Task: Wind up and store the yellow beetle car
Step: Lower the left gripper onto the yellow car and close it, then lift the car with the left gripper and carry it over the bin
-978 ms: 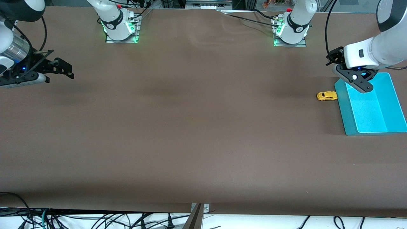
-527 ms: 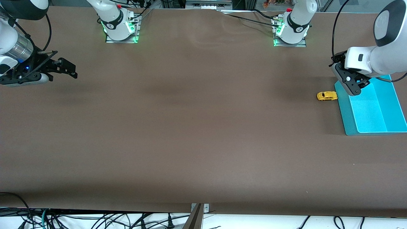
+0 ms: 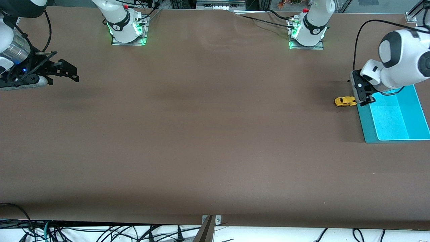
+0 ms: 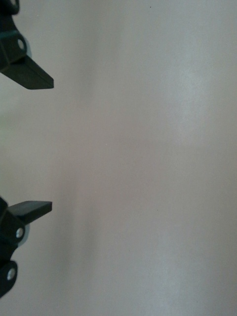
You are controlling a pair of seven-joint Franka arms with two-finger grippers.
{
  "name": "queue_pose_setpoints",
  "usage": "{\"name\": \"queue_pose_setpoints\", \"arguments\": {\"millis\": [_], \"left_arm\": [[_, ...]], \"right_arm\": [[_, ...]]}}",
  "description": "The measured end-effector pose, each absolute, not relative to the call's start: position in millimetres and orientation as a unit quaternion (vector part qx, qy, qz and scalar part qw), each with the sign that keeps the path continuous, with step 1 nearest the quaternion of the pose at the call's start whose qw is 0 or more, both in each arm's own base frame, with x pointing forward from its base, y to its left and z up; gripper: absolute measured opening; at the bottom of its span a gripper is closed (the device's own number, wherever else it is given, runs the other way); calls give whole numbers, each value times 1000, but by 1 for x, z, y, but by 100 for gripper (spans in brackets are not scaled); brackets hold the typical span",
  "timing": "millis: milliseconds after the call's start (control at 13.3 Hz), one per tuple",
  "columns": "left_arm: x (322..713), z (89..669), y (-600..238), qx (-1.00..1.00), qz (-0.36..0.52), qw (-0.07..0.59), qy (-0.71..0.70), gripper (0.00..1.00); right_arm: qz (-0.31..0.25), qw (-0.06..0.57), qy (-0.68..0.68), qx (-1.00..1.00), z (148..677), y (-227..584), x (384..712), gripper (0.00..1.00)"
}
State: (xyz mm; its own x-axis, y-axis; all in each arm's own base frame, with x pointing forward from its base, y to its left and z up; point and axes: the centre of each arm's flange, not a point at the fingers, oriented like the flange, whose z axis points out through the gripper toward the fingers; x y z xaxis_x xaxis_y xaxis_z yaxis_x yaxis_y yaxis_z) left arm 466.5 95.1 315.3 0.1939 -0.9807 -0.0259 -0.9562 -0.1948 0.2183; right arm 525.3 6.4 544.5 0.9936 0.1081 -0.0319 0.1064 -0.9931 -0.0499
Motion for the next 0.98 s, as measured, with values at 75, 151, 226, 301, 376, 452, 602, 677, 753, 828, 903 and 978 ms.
{"name": "queue_pose_setpoints", "arguments": {"millis": [75,151,226,301,376,452,602,677,753,828,903,978], "left_arm": [[461,304,96,765,-76,74,-635,100],[455,293,98,762,-71,69,-640,100],[449,279,105,761,-67,68,-642,100],[442,260,116,760,-66,73,-642,100],[437,242,129,759,-63,75,-644,100],[436,228,138,754,-57,73,-650,100],[435,206,142,746,-56,74,-659,100],[437,200,141,740,-57,68,-667,100],[438,198,141,734,-59,62,-674,100],[439,198,141,732,-59,60,-676,100],[439,199,141,732,-59,59,-676,100],[439,199,141,731,-59,59,-677,100]], "right_arm": [[19,25,-54,-998,543,6,526,100],[21,25,-54,-998,540,6,527,100],[23,25,-54,-998,538,6,529,100],[23,22,-55,-998,538,5,530,100],[21,19,-56,-998,541,4,532,100],[20,17,-56,-998,547,3,532,100],[20,11,-58,-998,556,2,532,100],[21,8,-58,-998,557,2,532,100],[23,8,-58,-998,555,1,533,100],[26,9,-58,-998,552,0,535,100],[28,10,-58,-998,550,0,536,100],[29,10,-57,-998,548,-1,537,100]]}}
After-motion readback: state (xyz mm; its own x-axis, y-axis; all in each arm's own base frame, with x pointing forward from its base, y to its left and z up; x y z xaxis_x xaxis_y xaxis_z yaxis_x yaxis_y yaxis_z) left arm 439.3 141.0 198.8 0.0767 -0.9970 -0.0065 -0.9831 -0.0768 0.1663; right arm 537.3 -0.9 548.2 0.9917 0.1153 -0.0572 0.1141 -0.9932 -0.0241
